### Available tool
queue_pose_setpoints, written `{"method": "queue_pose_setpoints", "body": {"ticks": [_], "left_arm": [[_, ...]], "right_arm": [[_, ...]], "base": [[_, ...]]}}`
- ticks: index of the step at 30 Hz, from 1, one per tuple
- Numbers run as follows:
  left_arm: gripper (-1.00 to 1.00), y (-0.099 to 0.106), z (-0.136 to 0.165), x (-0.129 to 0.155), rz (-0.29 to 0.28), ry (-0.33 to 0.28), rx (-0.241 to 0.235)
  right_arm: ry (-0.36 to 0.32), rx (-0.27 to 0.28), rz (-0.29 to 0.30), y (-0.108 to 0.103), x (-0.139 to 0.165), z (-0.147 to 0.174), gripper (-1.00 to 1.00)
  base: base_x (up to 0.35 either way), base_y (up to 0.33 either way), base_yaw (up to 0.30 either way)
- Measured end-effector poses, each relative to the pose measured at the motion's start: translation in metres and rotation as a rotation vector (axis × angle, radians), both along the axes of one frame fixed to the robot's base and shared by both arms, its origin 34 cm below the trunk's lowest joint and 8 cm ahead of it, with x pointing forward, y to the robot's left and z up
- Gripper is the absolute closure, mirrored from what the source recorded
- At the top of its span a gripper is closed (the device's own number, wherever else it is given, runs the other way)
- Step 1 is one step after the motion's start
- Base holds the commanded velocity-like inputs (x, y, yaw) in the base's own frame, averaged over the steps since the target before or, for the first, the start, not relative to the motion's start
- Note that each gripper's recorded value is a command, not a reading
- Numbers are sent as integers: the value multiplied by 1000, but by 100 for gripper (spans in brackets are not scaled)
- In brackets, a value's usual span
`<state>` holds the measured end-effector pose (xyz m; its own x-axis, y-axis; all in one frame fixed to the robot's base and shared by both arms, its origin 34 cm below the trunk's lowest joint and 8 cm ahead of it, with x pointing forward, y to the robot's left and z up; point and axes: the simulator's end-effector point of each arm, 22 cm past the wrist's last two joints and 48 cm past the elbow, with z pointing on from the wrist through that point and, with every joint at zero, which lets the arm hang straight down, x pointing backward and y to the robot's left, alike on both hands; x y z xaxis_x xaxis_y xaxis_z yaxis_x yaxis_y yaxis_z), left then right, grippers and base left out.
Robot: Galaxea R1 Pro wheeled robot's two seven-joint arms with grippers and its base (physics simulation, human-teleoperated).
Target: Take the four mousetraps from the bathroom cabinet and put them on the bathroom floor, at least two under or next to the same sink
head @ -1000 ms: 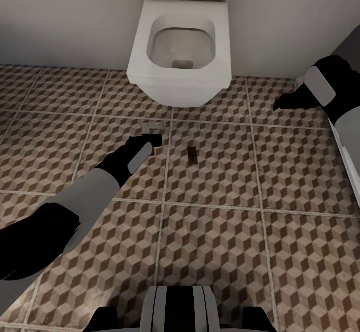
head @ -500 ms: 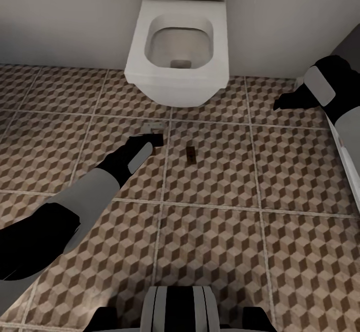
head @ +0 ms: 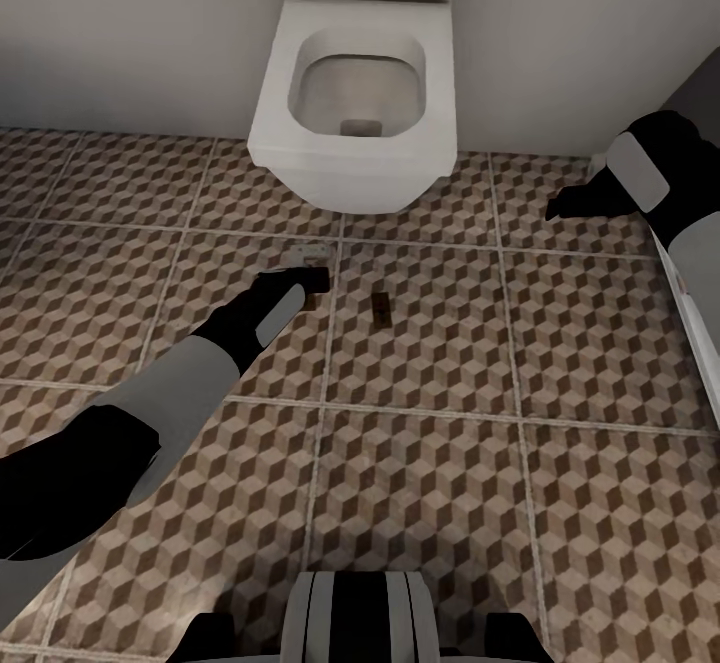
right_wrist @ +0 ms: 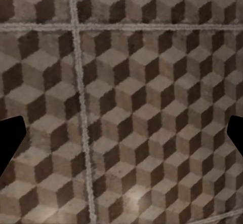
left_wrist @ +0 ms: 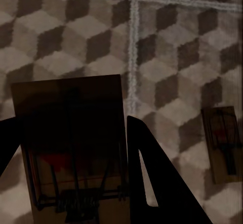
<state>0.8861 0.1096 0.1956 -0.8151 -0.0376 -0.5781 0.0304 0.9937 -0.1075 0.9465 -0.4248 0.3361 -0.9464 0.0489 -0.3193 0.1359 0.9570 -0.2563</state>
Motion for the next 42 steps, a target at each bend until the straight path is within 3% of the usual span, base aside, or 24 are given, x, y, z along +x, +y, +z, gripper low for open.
{"method": "queue_pose_setpoints", "body": {"ticks": [22, 42], "left_arm": [[100, -5, 2, 1, -9, -4, -13], [100, -4, -28, -9, -6, 28, -14]], "right_arm": [[1, 1, 0, 0, 0, 0, -100], [38, 8, 12, 10, -5, -34, -100]], "base": [[0, 0, 0], [0, 0, 0]]}}
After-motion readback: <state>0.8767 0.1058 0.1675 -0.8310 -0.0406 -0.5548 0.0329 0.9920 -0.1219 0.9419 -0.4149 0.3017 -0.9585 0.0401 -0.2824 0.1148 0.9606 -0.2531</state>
